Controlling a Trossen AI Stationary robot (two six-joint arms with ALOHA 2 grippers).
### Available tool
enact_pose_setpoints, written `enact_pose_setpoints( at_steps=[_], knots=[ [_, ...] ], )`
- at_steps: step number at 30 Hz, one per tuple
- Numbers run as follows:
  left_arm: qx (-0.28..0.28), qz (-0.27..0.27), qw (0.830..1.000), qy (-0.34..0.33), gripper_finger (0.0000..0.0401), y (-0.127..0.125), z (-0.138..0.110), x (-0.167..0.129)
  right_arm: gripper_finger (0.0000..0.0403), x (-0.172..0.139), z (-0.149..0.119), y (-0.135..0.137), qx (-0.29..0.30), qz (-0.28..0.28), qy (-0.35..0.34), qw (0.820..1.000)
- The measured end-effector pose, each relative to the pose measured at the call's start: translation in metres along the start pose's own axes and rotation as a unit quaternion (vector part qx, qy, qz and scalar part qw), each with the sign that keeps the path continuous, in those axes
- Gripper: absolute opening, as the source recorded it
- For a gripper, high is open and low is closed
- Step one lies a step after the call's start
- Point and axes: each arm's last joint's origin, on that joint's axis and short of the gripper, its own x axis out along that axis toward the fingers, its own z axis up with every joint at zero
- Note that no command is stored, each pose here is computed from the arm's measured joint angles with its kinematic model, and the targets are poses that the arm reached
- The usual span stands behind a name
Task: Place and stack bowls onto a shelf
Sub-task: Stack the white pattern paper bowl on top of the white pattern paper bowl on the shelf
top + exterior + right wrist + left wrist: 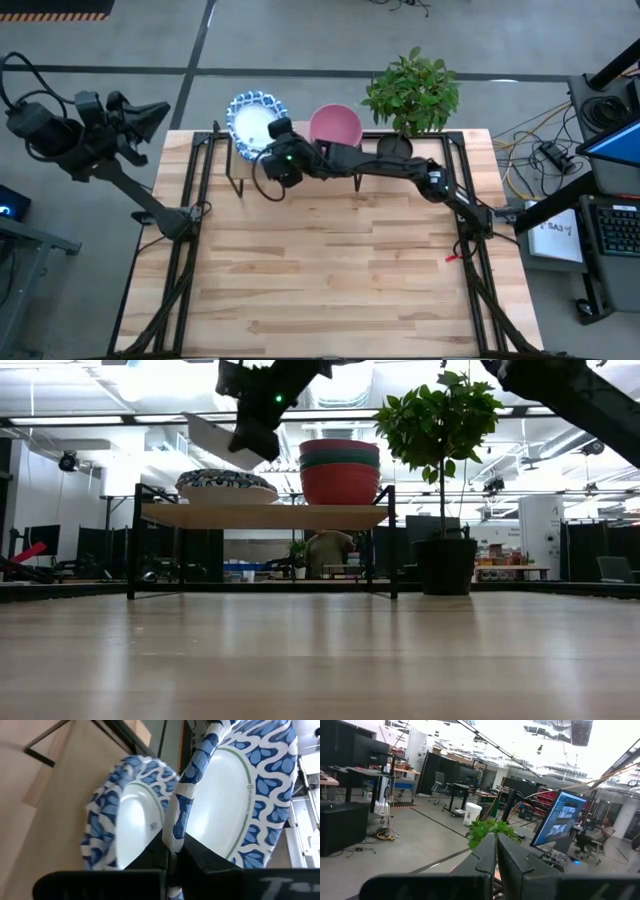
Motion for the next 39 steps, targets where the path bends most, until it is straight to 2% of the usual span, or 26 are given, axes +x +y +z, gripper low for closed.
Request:
enact_pose_setpoints(
  at_steps=[21, 34, 39],
  knots=[
    [0.009, 0.0, 1.0, 0.003, 0.0, -0.002, -0.002, 0.001, 0.0013, 0.006, -0.002, 0.004, 0.038, 0.005, 0.003, 0.999],
    [0.012, 0.0, 1.0, 0.005, 0.0, -0.002, -0.002, 0.001, 0.0013, -0.006, 0.001, -0.008, 0.074, -0.014, -0.009, 0.997],
    [0.012, 0.0, 1.0, 0.005, 0.0, -0.002, -0.002, 0.001, 0.0038, -0.008, 0.002, -0.012, 0.095, -0.023, -0.017, 0.995]
  ],
)
